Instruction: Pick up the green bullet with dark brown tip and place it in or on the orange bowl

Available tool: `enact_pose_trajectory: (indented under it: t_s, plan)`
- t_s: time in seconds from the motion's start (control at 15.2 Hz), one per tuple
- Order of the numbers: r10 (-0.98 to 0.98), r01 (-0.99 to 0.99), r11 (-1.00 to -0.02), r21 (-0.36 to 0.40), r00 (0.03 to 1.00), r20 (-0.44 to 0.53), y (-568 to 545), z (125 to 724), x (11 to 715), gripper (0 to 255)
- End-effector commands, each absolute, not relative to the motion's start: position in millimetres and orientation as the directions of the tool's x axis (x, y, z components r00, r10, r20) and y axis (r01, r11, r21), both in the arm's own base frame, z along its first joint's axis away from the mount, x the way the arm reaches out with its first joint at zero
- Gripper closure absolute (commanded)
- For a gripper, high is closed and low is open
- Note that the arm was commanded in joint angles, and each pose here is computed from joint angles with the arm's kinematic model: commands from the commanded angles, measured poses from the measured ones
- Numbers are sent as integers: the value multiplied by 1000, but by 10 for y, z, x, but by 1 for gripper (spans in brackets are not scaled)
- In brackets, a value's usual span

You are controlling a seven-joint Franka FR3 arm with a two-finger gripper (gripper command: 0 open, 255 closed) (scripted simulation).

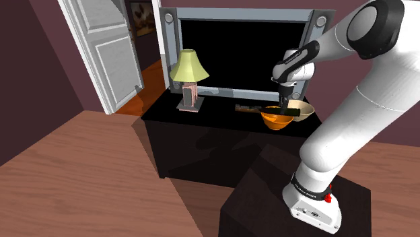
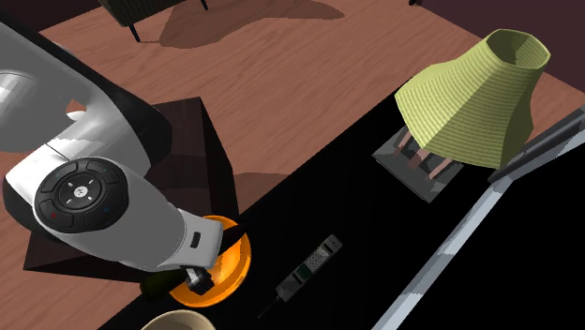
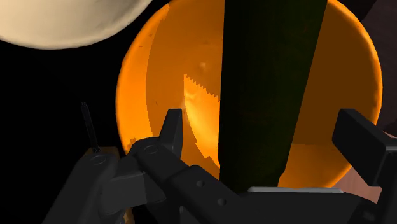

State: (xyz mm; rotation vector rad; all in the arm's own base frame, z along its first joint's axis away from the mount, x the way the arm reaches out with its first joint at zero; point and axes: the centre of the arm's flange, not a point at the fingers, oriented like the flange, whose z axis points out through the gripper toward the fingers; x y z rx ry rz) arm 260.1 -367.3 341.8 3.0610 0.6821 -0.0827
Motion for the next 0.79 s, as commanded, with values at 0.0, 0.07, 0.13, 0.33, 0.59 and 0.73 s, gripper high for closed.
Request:
enact_pose_trajectory:
  t_s: [0.0, 0.07, 0.13, 0.33, 0.59, 0.73]
  plan:
    - [424, 424, -905, -7, 904, -52, -3671, 3550, 2608, 0]
    - [424, 424, -905, -7, 904, -52, -3669, 3682, 2615, 0]
    - [424, 424, -905, -7, 904, -52, -3667, 3813, 2621, 0]
    - [424, 424, -905, -7, 904, -52, -3665, 3917, 2627, 0]
    - [424, 424, -905, -7, 904, -52, -3665, 3917, 2627, 0]
    - [424, 424, -905, -7, 904, -52, -3665, 3917, 2627, 0]
